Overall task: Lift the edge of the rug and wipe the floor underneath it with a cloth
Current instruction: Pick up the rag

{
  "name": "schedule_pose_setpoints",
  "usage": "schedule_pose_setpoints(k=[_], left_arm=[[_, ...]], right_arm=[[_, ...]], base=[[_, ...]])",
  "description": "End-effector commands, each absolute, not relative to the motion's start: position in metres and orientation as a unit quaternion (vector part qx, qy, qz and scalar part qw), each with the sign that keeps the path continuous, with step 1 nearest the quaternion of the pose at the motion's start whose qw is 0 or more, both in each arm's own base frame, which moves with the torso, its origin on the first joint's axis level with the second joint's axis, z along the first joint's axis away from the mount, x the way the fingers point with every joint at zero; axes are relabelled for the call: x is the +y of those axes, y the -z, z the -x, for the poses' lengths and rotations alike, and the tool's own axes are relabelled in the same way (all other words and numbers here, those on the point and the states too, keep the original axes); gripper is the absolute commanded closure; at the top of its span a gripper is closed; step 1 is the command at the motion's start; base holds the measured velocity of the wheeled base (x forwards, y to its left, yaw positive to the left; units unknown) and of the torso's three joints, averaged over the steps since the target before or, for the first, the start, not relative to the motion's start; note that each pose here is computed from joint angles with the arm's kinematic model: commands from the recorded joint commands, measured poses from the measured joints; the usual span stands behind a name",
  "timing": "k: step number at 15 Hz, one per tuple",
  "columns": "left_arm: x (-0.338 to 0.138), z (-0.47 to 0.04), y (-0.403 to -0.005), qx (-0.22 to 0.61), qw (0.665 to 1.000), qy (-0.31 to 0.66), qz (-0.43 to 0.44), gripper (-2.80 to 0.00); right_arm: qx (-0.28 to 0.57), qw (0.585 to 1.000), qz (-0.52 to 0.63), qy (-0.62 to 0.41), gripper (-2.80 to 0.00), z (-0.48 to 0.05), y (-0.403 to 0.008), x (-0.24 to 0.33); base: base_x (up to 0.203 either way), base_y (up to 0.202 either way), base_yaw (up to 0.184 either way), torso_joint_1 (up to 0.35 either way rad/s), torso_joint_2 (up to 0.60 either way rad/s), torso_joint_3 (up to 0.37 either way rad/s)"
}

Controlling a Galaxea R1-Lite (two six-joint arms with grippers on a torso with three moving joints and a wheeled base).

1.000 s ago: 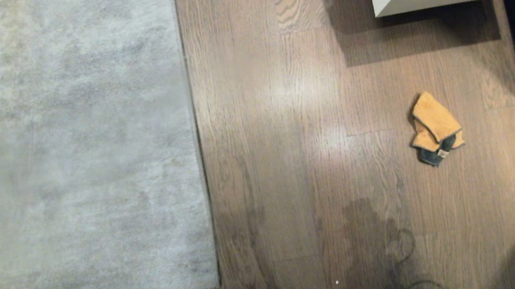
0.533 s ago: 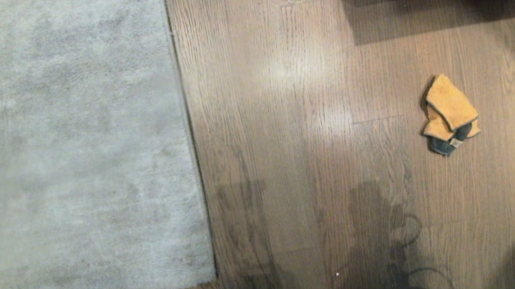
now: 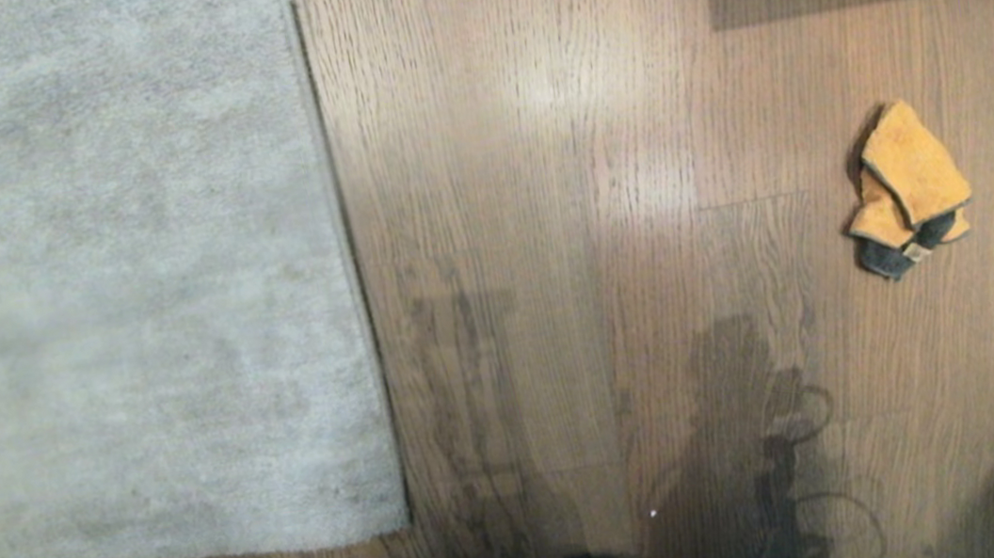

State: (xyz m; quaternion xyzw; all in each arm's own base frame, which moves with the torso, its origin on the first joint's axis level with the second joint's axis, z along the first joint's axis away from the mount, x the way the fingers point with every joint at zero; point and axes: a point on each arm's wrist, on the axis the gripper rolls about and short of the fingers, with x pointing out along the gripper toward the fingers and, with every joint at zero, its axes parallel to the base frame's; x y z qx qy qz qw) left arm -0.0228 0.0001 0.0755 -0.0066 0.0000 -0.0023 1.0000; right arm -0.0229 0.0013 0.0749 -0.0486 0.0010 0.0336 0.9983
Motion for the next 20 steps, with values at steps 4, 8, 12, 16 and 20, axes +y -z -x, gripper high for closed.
schedule_pose_setpoints(k=[4,8,12,16,20], left_arm=[[0.0001,0.0228,-0.0755,0.000,1.000,0.002,0.007,0.00],[0.0001,0.0228,-0.0755,0.000,1.000,0.002,0.008,0.00],[0.0001,0.0228,-0.0755,0.000,1.000,0.002,0.007,0.00],[0.0001,0.0228,-0.0755,0.000,1.000,0.002,0.007,0.00],[0.0001,0.0228,-0.0755,0.000,1.000,0.002,0.007,0.00]], right_arm=[[0.001,0.998,0.049,-0.034,0.00,0.0229,-0.0749,0.0014],[0.001,0.998,0.049,-0.034,0.00,0.0229,-0.0749,0.0014],[0.001,0.998,0.049,-0.034,0.00,0.0229,-0.0749,0.0013],[0.001,0.998,0.049,-0.034,0.00,0.0229,-0.0749,0.0013],[0.001,0.998,0.049,-0.033,0.00,0.0229,-0.0749,0.0013]], base=[[0.000,0.000,0.000,0.000,0.00,-0.140],[0.000,0.000,0.000,0.001,0.00,-0.017],[0.000,0.000,0.000,0.000,0.00,0.000],[0.000,0.000,0.000,0.000,0.00,0.000],[0.000,0.000,0.000,0.000,0.00,0.000]])
